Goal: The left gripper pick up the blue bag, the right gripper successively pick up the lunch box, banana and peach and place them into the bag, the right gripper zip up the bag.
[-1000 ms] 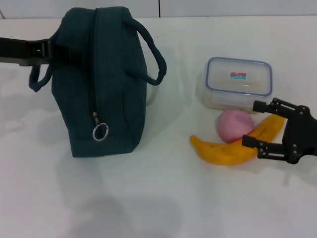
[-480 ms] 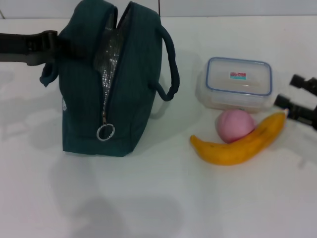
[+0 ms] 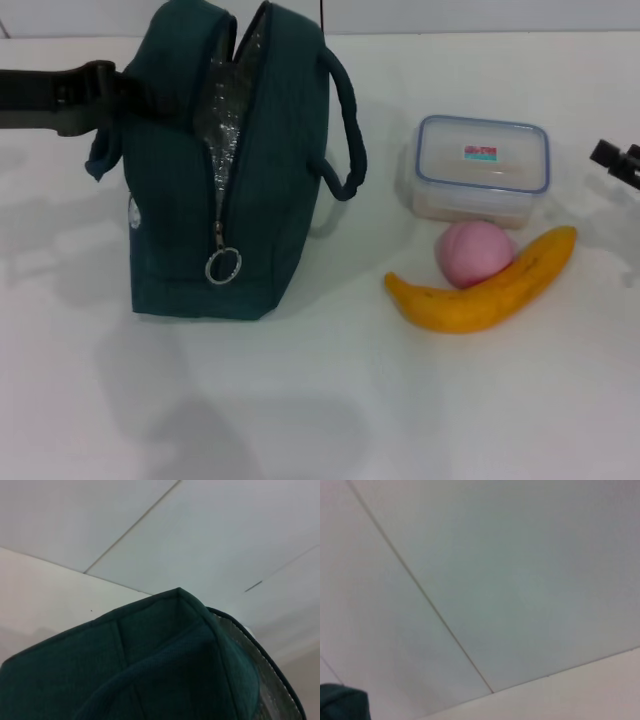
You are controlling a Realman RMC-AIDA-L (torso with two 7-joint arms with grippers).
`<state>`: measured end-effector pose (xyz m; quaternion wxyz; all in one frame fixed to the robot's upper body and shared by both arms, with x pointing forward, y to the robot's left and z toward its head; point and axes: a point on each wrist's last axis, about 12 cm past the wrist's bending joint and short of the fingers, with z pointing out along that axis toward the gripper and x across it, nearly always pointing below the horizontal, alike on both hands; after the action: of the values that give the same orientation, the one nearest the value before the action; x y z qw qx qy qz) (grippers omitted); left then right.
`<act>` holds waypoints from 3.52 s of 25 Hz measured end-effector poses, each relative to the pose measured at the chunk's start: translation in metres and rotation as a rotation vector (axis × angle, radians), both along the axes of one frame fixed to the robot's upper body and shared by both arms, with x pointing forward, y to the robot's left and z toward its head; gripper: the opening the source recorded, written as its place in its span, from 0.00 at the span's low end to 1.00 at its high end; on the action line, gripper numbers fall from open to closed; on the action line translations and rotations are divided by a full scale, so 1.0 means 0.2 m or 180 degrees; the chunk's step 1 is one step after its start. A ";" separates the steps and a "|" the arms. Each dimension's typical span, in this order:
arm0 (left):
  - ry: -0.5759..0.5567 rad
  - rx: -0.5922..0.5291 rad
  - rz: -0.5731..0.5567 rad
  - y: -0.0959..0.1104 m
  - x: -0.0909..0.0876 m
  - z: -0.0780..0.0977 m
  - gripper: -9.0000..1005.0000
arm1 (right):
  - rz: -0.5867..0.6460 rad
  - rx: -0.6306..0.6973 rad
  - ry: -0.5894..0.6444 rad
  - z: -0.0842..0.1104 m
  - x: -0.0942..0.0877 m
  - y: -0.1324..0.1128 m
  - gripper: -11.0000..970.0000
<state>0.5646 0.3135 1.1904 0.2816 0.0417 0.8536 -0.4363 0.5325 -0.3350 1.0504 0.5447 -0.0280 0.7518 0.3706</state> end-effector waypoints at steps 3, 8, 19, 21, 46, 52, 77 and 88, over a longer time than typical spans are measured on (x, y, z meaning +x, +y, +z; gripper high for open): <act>-0.0007 -0.0002 -0.0009 -0.01 0.00 0.01 0.05 | -0.0008 0.0234 0.0128 0.00 0.04 0.04 0.88; -0.0008 -0.0005 -0.0009 -0.01 0.01 0.01 0.05 | 0.0045 0.0501 0.0348 0.00 0.06 0.09 0.88; -0.0032 -0.0028 -0.0010 -0.01 0.00 0.00 0.05 | -0.0082 0.0684 0.0757 -0.06 0.10 0.17 0.88; -0.0031 -0.0045 -0.0004 -0.01 0.00 0.00 0.05 | -0.0058 0.0685 0.0793 -0.07 0.11 0.20 0.88; -0.0031 -0.0168 0.0140 0.03 0.01 -0.08 0.05 | -0.0089 0.1212 0.1189 -0.06 0.14 0.25 0.86; -0.0028 -0.0175 0.0124 0.04 0.01 -0.09 0.05 | -0.0156 0.1395 0.1312 -0.06 0.13 0.23 0.86; -0.0025 -0.0178 0.0103 0.05 0.01 -0.13 0.05 | -0.0134 0.1668 0.1299 -0.03 0.12 0.23 0.56; -0.0130 -0.0118 0.0091 0.05 0.02 -0.12 0.05 | -0.0137 0.1716 0.1306 -0.02 0.15 0.25 0.27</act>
<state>0.5684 0.3242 1.1655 0.3059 0.0332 0.8399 -0.4471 0.5630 -0.2847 1.0465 0.3775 0.2079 0.7211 0.5424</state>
